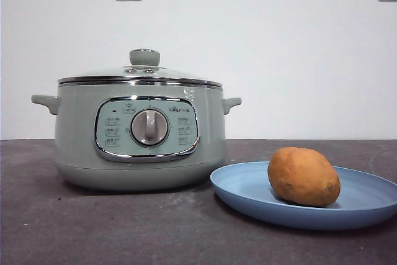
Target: Take the potato out from the steamer,put the potato on the plate,close the lid
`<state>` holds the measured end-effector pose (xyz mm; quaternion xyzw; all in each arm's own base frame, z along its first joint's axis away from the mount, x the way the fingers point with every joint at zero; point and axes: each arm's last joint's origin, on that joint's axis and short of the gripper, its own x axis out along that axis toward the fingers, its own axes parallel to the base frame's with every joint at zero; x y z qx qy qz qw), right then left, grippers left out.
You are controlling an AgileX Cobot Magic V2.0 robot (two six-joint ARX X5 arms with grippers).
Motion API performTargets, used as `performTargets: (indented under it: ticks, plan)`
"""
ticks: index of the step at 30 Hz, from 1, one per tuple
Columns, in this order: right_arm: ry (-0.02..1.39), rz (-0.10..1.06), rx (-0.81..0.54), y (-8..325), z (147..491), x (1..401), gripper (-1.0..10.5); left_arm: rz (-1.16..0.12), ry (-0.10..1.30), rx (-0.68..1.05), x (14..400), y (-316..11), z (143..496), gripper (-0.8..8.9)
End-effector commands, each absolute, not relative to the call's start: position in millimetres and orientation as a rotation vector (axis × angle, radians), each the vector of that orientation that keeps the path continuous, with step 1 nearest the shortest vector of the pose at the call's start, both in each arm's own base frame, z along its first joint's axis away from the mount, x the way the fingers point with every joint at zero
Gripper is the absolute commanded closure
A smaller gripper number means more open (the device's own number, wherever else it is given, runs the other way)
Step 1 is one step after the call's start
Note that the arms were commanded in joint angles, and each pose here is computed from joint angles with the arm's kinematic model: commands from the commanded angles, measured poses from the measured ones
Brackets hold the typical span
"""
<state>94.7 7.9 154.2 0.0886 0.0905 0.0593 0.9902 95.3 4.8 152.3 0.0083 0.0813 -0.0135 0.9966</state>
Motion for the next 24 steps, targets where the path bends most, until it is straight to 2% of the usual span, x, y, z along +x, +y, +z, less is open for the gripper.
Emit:
performTargets:
  ticks: [1, 24]
  plan:
    - [0.186, 0.113, 0.19, 7.8, 148.7, 95.4, 9.5, -0.022, 0.172, 0.009, 95.9, 5.2, 147.6, 8.17]
    - [0.19, 0.112, 0.19, 7.8, 148.6, 95.7, 9.5, -0.022, 0.172, 0.009, 95.9, 5.2, 147.6, 8.17]
